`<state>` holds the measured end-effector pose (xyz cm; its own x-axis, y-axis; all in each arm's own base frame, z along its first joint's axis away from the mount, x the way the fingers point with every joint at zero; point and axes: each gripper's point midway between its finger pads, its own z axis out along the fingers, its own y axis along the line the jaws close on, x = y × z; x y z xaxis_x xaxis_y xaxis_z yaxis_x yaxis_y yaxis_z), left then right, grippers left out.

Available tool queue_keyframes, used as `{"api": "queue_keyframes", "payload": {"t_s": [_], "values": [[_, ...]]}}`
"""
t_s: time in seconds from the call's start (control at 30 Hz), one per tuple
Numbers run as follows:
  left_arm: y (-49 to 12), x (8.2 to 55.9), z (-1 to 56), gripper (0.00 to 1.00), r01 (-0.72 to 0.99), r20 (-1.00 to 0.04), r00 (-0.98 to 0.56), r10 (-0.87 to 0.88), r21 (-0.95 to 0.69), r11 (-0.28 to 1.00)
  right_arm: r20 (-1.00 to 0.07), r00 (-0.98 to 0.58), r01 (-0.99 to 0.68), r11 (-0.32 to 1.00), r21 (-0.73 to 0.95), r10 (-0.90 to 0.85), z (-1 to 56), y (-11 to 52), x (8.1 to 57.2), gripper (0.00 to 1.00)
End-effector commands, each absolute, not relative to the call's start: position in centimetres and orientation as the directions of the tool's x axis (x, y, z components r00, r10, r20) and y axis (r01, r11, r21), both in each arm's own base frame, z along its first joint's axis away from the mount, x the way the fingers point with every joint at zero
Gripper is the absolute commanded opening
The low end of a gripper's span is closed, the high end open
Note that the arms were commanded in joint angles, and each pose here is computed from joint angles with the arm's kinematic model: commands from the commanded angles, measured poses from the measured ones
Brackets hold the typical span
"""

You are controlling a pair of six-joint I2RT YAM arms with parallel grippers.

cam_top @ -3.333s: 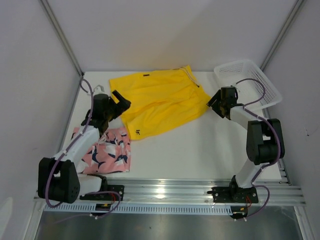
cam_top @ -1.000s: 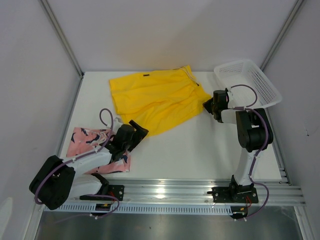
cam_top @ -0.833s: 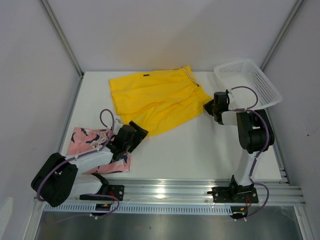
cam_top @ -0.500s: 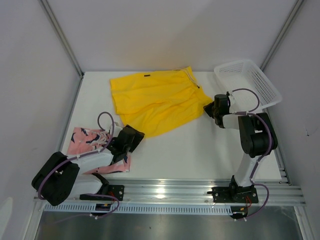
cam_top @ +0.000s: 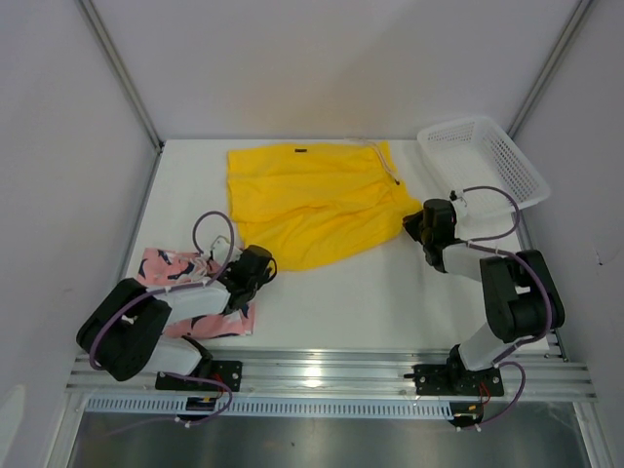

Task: Fold and stack the shorts

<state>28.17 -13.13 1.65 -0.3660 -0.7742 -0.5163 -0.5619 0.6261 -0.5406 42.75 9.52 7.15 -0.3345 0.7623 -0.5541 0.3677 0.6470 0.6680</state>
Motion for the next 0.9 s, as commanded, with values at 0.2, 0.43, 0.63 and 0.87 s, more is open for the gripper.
{"api": "queue_keyframes", "payload": {"t_s": [0.2,0.43,0.63,0.87], "values": [[-13.1,29.2,6.0,0.0,-0.498,-0.546,-0.303,-0.781,-0.607,0.619,-0.604,-0.279,0.404,0.662,0.631,0.746,9.0,7.7,41.0,0.73],[-13.1,28.4,8.0,0.0,-0.469,-0.53,-0.313,-0.788,-0.635,0.613,-0.578,-0.299,0.439,0.647,0.624,0.76,7.7,7.6,40.4,0.94],[-13.0,28.1,7.7,0.0,-0.476,-0.525,-0.323,-0.787,-0.629,0.615,-0.529,-0.288,0.44,0.601,0.667,0.798,6.4,7.4,41.7,0.92],[-12.9,27.8,7.5,0.0,-0.479,-0.521,-0.329,-0.787,-0.626,0.615,-0.501,-0.256,0.459,0.56,0.69,0.827,5.2,6.9,43.9,0.86]]}}
